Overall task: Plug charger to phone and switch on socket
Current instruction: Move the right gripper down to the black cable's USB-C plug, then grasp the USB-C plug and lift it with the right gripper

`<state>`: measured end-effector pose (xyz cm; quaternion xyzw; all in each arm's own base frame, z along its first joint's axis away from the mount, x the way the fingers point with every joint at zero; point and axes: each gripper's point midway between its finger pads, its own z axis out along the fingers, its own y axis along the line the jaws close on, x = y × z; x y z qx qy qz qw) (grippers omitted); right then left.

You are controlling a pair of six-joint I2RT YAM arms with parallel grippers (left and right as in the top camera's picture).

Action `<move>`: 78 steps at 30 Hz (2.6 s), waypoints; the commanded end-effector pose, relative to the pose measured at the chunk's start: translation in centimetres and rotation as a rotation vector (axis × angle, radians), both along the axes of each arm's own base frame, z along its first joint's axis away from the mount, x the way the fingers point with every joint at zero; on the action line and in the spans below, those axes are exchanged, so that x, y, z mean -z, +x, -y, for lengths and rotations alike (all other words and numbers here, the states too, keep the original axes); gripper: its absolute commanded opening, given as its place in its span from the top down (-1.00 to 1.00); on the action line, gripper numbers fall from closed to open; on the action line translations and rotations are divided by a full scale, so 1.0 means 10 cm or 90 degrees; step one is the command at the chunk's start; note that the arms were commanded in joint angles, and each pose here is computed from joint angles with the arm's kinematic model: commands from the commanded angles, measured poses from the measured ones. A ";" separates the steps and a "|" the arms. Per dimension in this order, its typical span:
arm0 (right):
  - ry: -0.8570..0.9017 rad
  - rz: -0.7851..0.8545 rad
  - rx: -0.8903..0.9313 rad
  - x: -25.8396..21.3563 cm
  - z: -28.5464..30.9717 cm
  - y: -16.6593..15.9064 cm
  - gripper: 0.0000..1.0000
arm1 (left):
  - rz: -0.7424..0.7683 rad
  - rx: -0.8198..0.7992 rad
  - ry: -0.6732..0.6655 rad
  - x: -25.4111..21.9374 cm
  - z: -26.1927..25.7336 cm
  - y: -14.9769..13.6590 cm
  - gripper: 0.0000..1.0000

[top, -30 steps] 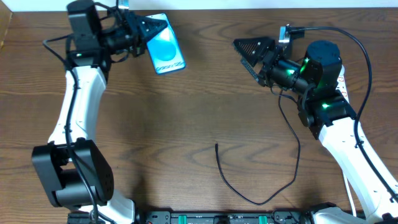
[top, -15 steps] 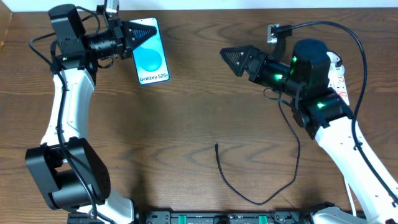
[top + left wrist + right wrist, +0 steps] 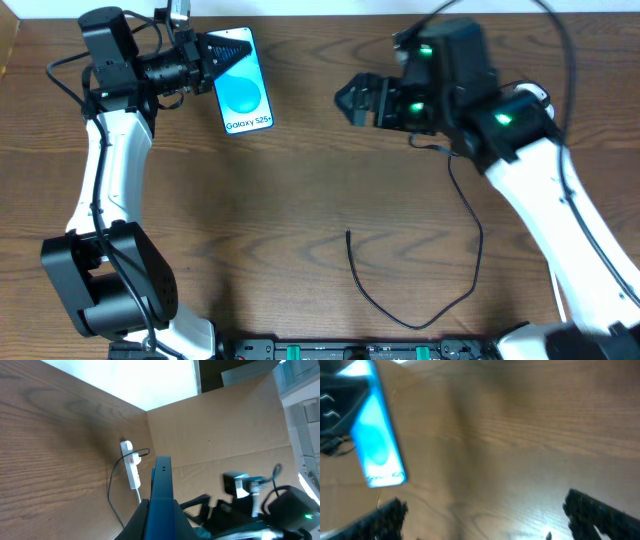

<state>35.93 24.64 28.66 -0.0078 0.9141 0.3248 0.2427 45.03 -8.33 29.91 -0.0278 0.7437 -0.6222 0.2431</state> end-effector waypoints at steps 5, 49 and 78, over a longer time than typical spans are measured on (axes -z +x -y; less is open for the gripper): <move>-0.152 -0.141 -0.028 0.76 -0.10 -0.16 -0.98 | 0.017 -0.004 0.006 -0.05 -0.03 -0.01 0.85; -0.396 -0.420 -0.055 2.90 -0.32 -1.39 -0.91 | 0.016 -0.067 0.008 -0.04 -0.45 0.06 0.85; -0.427 -0.423 -0.035 3.02 -0.27 -1.56 0.94 | 0.016 -0.065 0.008 -0.04 -0.45 0.05 0.85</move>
